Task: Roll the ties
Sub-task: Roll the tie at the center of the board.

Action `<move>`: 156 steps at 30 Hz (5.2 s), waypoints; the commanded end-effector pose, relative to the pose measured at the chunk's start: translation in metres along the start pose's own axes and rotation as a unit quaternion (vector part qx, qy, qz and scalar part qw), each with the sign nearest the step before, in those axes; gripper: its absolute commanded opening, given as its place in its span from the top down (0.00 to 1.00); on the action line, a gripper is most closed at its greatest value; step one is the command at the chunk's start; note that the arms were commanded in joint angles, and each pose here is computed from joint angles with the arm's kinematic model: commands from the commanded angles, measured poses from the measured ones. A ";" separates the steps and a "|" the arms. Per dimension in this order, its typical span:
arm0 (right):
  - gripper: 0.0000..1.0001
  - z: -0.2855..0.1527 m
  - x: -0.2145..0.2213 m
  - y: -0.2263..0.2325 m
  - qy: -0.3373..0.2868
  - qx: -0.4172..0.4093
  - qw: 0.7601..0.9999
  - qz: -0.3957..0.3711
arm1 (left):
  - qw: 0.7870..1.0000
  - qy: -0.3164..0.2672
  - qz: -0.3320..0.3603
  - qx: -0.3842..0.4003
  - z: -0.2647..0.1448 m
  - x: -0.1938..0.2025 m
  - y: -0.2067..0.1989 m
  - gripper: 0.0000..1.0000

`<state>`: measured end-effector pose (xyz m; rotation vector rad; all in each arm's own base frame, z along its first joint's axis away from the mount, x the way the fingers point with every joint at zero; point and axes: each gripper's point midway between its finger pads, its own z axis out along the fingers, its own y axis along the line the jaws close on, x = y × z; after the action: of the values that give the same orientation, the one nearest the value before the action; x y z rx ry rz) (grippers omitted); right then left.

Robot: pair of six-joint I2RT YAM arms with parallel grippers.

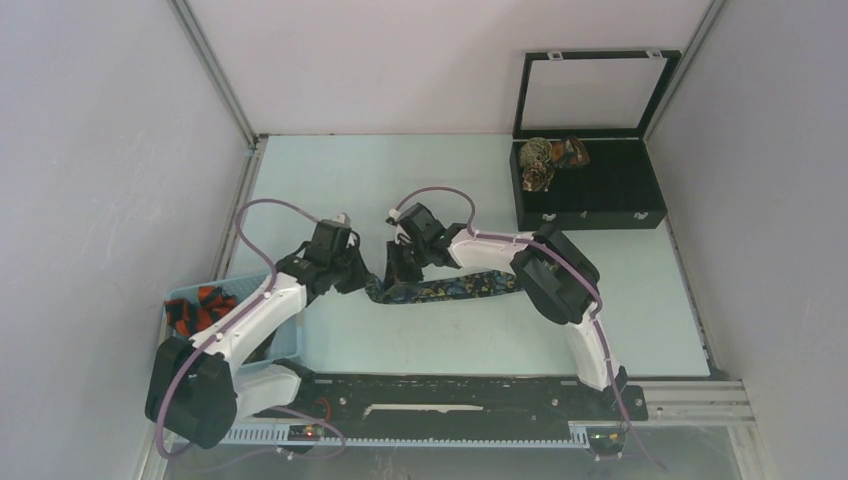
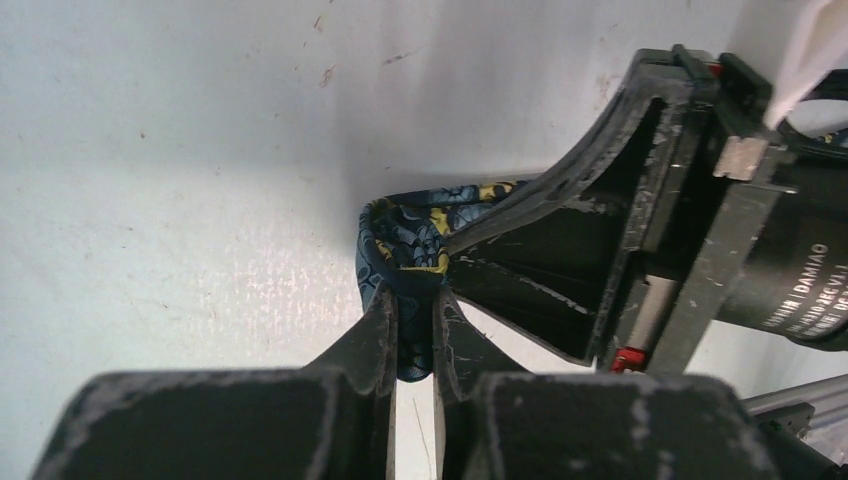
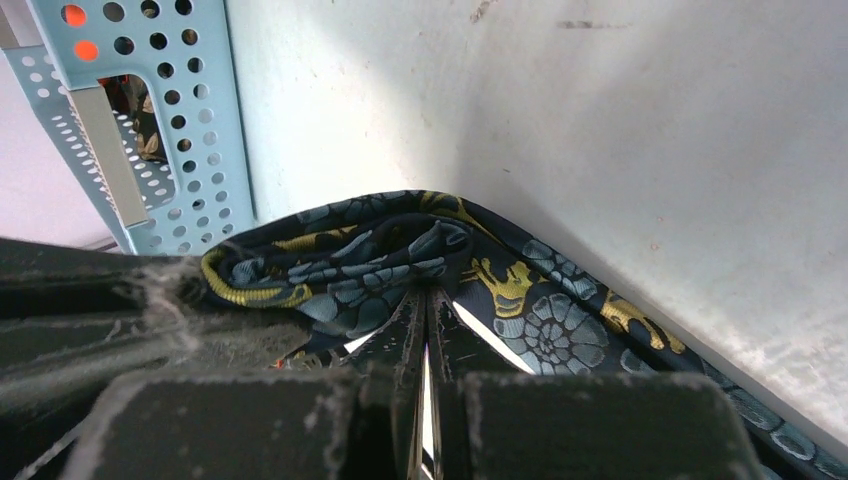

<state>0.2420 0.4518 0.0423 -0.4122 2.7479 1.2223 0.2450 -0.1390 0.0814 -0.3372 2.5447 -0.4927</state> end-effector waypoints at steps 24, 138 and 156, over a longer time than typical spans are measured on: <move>0.98 -0.001 -0.006 0.015 -0.007 -0.045 0.999 0.008 | 0.999 0.022 0.044 0.009 0.016 0.010 -0.041 1.00; 0.80 -0.040 -0.001 -0.041 -0.032 0.058 0.998 -0.017 | 0.986 -0.103 0.071 0.114 -0.007 0.005 -0.049 0.55; 0.83 -0.034 -0.008 -0.050 -0.007 0.083 0.996 -0.028 | 0.990 -0.107 0.060 0.070 -0.010 -0.002 0.004 0.36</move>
<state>0.2551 0.3941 0.0324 -0.4305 2.7857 0.9966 0.2471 -0.1279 0.0969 -0.2310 2.2524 -0.5150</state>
